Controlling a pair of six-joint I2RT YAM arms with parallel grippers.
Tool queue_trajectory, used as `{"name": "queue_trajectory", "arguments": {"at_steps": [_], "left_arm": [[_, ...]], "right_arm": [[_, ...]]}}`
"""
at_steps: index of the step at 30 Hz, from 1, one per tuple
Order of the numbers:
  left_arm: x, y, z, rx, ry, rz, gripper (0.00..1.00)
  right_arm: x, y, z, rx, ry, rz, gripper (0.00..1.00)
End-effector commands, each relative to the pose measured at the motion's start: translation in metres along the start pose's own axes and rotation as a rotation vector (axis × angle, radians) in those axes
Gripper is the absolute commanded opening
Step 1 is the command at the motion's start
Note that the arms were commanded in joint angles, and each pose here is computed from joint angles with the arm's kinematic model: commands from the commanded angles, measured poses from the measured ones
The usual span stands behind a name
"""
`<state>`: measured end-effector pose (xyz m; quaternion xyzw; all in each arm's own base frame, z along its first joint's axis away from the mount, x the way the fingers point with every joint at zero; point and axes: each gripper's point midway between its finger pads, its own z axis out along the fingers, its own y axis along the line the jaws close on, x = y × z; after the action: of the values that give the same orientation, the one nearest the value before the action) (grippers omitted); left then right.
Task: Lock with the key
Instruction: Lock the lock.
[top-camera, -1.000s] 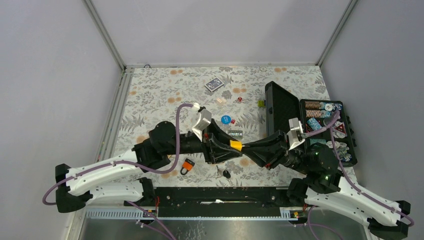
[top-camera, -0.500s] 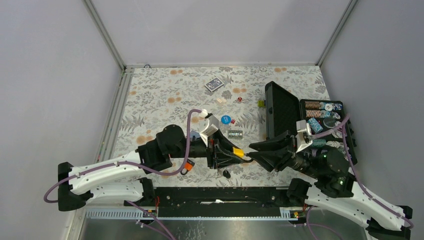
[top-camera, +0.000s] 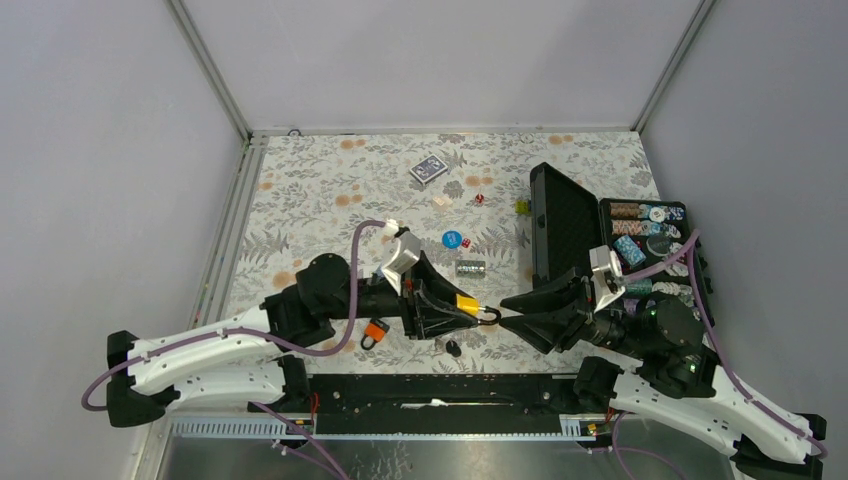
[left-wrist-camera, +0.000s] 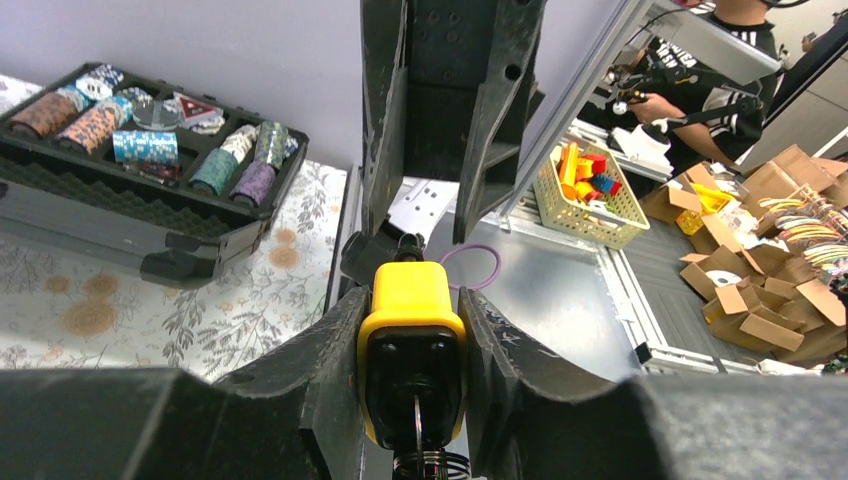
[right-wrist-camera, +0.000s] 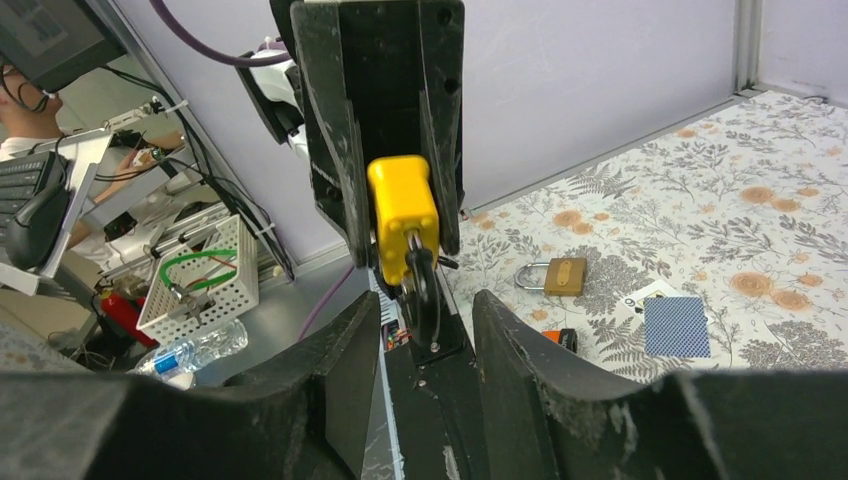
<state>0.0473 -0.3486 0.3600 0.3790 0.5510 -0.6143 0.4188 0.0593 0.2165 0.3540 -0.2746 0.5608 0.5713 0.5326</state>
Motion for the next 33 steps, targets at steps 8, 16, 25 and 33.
{"name": "queue_trajectory", "arguments": {"at_steps": [8,16,25,33], "left_arm": [[-0.053,-0.029,-0.007,0.093,-0.184,0.056,0.0],[-0.05,-0.027,-0.004,0.096,-0.182,0.047,0.0],[-0.05,-0.029,-0.004,0.105,-0.182,0.05,0.0],[-0.045,-0.027,-0.004,0.105,-0.175,0.042,0.0]], "right_arm": [[-0.01,0.02,0.001,-0.096,-0.024,0.009,0.43],[-0.013,0.027,0.008,-0.142,-0.061,0.061,0.37],[-0.006,0.022,0.012,-0.129,-0.051,0.077,0.26],[-0.009,0.024,0.017,-0.141,-0.066,0.098,0.0]]}}
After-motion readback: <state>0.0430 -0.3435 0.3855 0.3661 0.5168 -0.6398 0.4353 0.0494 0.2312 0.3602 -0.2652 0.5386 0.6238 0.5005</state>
